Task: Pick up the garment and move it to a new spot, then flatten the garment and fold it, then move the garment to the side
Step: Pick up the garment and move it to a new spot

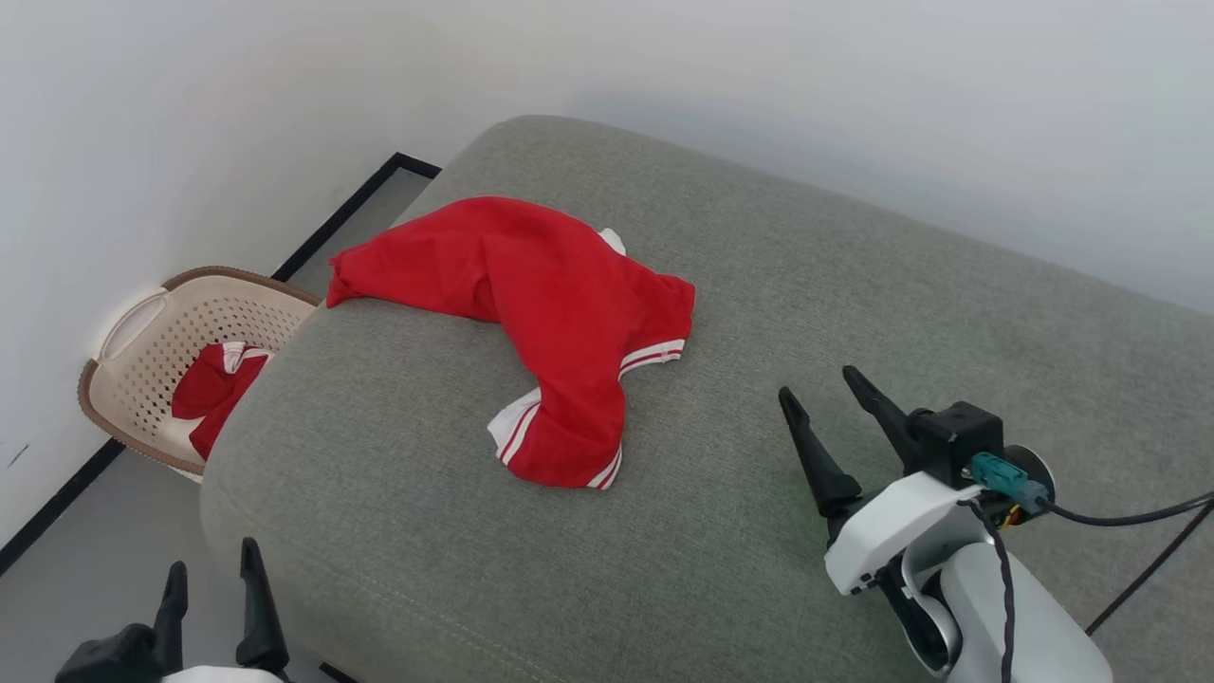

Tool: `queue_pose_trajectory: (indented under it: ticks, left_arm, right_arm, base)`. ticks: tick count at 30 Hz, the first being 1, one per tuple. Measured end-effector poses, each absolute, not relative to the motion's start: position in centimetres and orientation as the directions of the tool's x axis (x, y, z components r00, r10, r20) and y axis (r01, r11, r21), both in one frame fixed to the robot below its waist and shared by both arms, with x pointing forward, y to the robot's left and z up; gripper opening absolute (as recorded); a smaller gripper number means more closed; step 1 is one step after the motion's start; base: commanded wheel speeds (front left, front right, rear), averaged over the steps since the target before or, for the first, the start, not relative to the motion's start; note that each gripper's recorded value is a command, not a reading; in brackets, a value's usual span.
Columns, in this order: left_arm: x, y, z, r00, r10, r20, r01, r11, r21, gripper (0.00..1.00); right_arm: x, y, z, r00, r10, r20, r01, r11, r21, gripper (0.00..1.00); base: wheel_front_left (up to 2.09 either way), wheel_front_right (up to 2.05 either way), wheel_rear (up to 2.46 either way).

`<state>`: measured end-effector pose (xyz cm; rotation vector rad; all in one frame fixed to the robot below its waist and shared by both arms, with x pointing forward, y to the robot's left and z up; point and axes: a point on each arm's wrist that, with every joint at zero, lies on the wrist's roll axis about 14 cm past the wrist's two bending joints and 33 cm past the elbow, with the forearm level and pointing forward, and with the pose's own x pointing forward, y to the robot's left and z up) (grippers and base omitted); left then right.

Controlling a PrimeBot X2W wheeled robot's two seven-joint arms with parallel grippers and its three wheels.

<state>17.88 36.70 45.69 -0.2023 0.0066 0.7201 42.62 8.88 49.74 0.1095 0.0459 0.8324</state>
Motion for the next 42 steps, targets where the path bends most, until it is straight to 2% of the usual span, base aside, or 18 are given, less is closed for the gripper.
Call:
queue_pose_trajectory:
  ticks: [7,15,19,20,25,30,42]
  left_arm:
    - [20.7,35.3,46.0,0.802,0.593,-0.071,-0.595,0.785,-0.170,1.00]
    - [32.1,33.3,51.2,0.936,0.346,0.060,-0.344,0.938,-0.043,1.00]
    - [37.7,32.0,50.3,0.973,0.218,-0.071,-0.220,0.975,-0.020,1.00]
    - [40.1,31.2,49.1,0.969,0.156,-0.189,-0.165,0.986,-0.034,1.00]
    - [43.0,29.4,44.8,0.873,0.014,-0.487,-0.082,0.990,-0.119,1.00]
    - [44.1,28.6,40.8,0.726,-0.075,-0.684,-0.085,0.977,-0.197,1.00]
    - [45.8,27.7,34.1,0.458,-0.154,-0.876,-0.134,0.962,-0.240,1.00]
  right_arm:
    - [43.0,7.9,49.5,0.686,0.727,-0.001,-0.722,0.681,0.120,1.00]
    - [45.0,4.3,48.6,0.752,0.659,-0.010,-0.652,0.746,0.136,1.00]
    - [46.1,1.6,47.8,0.797,0.604,-0.022,-0.595,0.790,0.149,1.00]
    - [46.5,0.3,47.4,0.818,0.575,-0.027,-0.565,0.810,0.157,1.00]
    - [47.3,-3.1,45.8,0.863,0.502,-0.060,-0.486,0.856,0.175,1.00]
    - [48.2,-6.1,44.3,0.900,0.428,-0.089,-0.406,0.894,0.189,1.00]
    - [49.2,-11.1,41.3,0.938,0.313,-0.147,-0.286,0.941,0.182,1.00]
  base:
    - [0.00,0.00,0.00]
    - [0.00,0.00,0.00]
    - [0.00,0.00,0.00]
    - [0.00,0.00,0.00]
    - [0.00,0.00,0.00]
    - [0.00,0.00,0.00]
    - [0.00,0.00,0.00]
